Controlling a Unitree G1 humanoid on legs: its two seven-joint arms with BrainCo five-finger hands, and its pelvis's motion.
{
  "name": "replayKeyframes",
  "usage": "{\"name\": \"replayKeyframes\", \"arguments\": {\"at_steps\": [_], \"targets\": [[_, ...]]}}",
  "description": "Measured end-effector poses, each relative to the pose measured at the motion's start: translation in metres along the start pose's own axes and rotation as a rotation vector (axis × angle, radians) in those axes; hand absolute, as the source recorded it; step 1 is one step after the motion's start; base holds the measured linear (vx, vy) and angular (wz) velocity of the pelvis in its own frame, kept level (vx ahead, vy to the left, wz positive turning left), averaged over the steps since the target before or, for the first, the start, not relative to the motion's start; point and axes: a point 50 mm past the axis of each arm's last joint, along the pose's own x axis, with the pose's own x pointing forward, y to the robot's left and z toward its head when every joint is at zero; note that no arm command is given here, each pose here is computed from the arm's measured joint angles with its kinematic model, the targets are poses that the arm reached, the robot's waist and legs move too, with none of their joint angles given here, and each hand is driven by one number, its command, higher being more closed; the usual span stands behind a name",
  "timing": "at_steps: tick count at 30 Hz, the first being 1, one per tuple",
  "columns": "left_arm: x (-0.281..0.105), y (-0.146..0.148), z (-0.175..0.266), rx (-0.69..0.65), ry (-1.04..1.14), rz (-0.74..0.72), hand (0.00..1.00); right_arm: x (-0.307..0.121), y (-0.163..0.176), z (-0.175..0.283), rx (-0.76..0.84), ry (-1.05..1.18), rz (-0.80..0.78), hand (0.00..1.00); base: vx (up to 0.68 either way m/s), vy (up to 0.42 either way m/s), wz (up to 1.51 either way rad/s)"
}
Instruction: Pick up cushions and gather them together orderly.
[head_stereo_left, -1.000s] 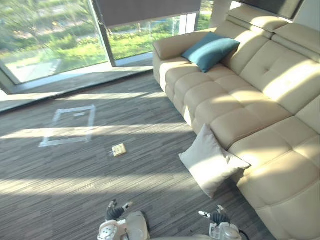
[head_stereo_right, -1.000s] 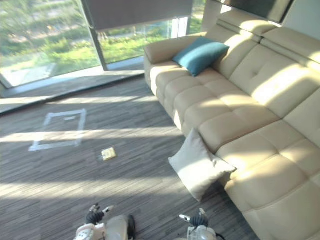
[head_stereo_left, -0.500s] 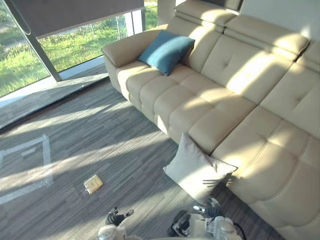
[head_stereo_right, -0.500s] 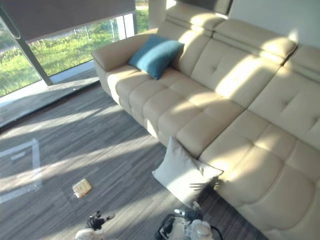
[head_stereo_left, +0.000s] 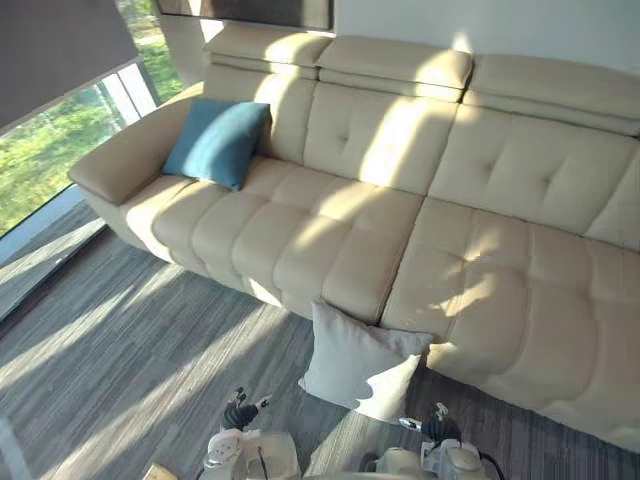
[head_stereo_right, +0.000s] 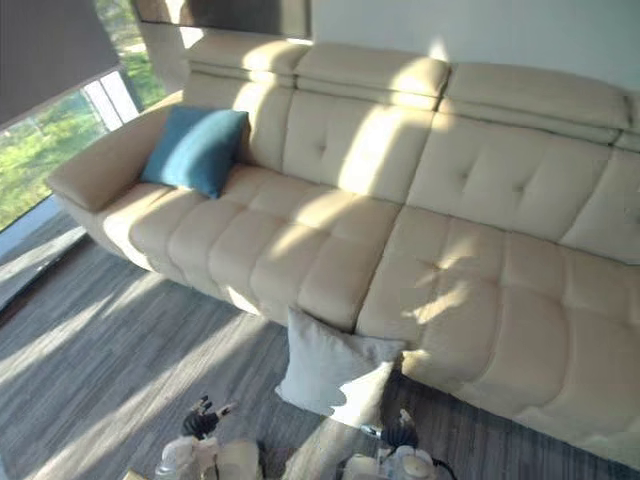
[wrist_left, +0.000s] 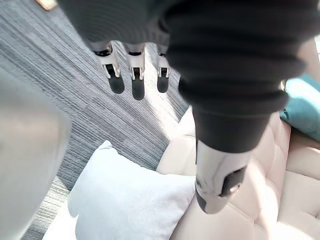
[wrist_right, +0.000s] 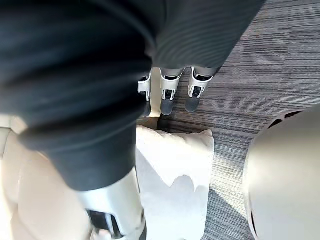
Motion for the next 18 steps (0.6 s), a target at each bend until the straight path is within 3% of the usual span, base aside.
{"name": "replayKeyframes", "arguments": {"at_steps": [8,18], "targets": [[0.001,0.008,-0.007,0.024,0.042,0.013,0.00,-0.008,0.021,-0.016,0.027,0.043,0.049,0.00,0.18,0.192,-0.53],[-0.002,-0.004,-0.015,0.005,0.072,-0.012,0.00,-0.003,0.010,-0.009,0.030,0.027,0.017,0.00,0.04,-0.032,-0.45]]}}
